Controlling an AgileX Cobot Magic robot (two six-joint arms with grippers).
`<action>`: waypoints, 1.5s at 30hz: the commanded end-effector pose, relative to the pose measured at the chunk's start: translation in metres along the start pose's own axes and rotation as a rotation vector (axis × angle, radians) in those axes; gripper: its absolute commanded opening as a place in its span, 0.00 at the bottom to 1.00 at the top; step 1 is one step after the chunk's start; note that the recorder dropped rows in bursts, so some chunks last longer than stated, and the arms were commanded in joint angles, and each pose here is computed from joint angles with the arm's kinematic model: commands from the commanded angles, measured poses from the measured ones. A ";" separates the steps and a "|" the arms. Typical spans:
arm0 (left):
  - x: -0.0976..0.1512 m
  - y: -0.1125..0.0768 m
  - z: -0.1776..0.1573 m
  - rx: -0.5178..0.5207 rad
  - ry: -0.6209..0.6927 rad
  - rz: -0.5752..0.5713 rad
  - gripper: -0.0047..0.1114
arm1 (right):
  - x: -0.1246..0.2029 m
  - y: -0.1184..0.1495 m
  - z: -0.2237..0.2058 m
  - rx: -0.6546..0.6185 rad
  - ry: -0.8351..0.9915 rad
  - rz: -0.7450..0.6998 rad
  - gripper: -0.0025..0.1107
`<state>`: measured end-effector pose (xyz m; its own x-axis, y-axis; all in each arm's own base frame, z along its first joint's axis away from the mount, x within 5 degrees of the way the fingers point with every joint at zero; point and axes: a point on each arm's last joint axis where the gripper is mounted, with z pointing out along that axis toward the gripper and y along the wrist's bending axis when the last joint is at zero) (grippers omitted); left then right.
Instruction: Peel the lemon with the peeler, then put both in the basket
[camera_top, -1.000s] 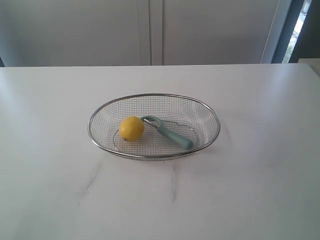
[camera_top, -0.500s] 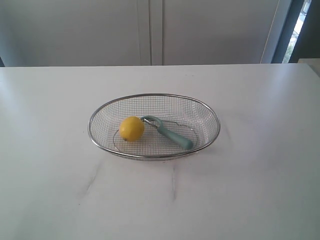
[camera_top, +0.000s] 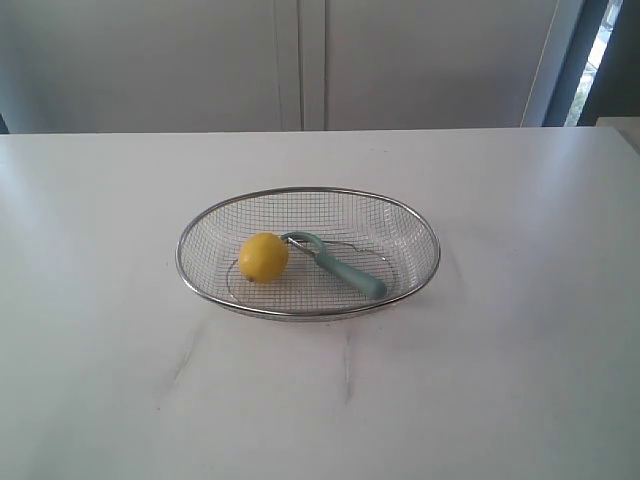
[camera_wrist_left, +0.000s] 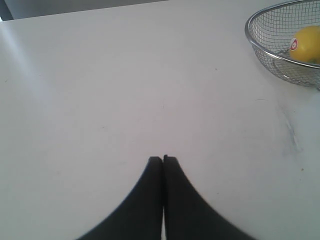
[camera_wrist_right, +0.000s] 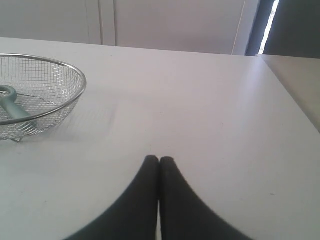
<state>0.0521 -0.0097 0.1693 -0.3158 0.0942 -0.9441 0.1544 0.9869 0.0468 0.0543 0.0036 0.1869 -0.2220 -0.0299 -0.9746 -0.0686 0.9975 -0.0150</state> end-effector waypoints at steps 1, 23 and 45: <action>0.001 0.000 0.000 0.006 0.001 -0.007 0.04 | 0.002 0.000 0.000 0.002 -0.003 0.005 0.02; 0.001 0.000 0.000 0.006 0.001 -0.007 0.04 | 0.002 -0.004 0.000 0.069 0.002 0.016 0.02; 0.001 0.000 0.000 0.005 0.001 -0.007 0.04 | 0.004 0.000 0.000 -0.007 0.024 -0.001 0.02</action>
<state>0.0521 -0.0097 0.1693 -0.3158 0.0942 -0.9441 0.1544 0.9869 0.0468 0.0537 0.0040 0.1848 -0.2450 -0.0308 -0.9690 -0.0758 0.9970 -0.0125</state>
